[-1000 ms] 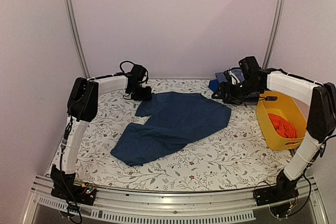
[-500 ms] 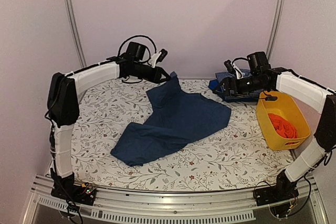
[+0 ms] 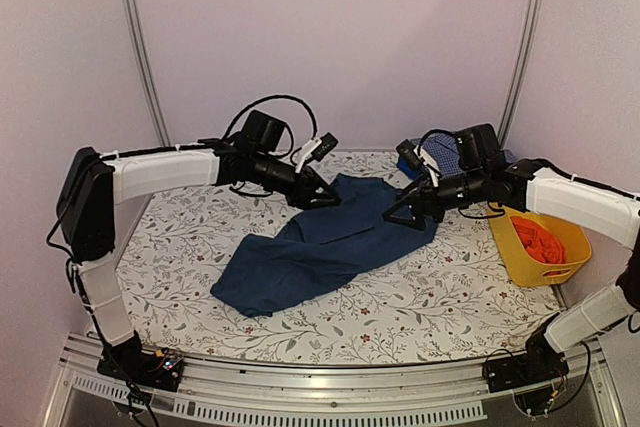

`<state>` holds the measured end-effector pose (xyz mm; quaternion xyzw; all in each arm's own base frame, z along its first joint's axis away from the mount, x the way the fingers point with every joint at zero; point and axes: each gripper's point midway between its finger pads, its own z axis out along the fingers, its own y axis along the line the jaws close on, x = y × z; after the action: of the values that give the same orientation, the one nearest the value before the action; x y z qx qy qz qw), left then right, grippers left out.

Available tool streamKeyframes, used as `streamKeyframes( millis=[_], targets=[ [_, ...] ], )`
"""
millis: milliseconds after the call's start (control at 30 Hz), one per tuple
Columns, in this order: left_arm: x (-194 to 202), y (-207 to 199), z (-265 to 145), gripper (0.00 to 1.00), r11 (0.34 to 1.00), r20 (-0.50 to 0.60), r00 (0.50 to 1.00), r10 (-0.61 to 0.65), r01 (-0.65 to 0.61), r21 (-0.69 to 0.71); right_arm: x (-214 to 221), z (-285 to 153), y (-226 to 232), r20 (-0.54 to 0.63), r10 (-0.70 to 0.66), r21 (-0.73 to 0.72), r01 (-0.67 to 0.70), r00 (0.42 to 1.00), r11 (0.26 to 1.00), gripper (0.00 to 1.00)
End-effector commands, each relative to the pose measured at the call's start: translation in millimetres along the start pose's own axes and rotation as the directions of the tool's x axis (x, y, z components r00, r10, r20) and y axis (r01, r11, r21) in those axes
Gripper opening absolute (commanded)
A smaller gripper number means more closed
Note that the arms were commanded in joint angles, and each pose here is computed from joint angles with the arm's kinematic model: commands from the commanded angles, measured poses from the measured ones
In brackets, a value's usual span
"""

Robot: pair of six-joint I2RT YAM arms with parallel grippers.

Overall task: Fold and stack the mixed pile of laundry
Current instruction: Flatten out the crumpled T-shirt at the center of the board.

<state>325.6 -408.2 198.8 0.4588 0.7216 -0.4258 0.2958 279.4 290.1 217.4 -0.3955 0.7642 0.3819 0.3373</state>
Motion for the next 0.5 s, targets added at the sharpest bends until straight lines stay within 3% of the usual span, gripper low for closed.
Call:
streamKeyframes(
  millis=[0,100,200,467],
  targets=[
    [-16,59,-60,0.53,0.949,0.172,0.982,-0.077,0.125,-0.29,-15,8,-37,0.019,-0.02,0.151,0.017,1.0,0.988,0.89],
    [14,90,-56,0.55,0.902,0.088,0.986,-0.139,0.163,-0.399,-11,29,-61,-0.054,0.055,0.179,-0.044,0.997,0.983,0.86],
    [45,112,-44,0.48,0.866,0.021,0.963,-0.27,0.252,-0.432,-3,59,-86,-0.121,0.188,0.169,-0.166,0.975,0.971,0.78],
    [80,117,-41,0.49,0.815,0.055,0.919,-0.391,0.373,-0.443,24,121,-138,-0.218,0.437,0.226,-0.39,0.873,0.893,0.65]
  ],
)
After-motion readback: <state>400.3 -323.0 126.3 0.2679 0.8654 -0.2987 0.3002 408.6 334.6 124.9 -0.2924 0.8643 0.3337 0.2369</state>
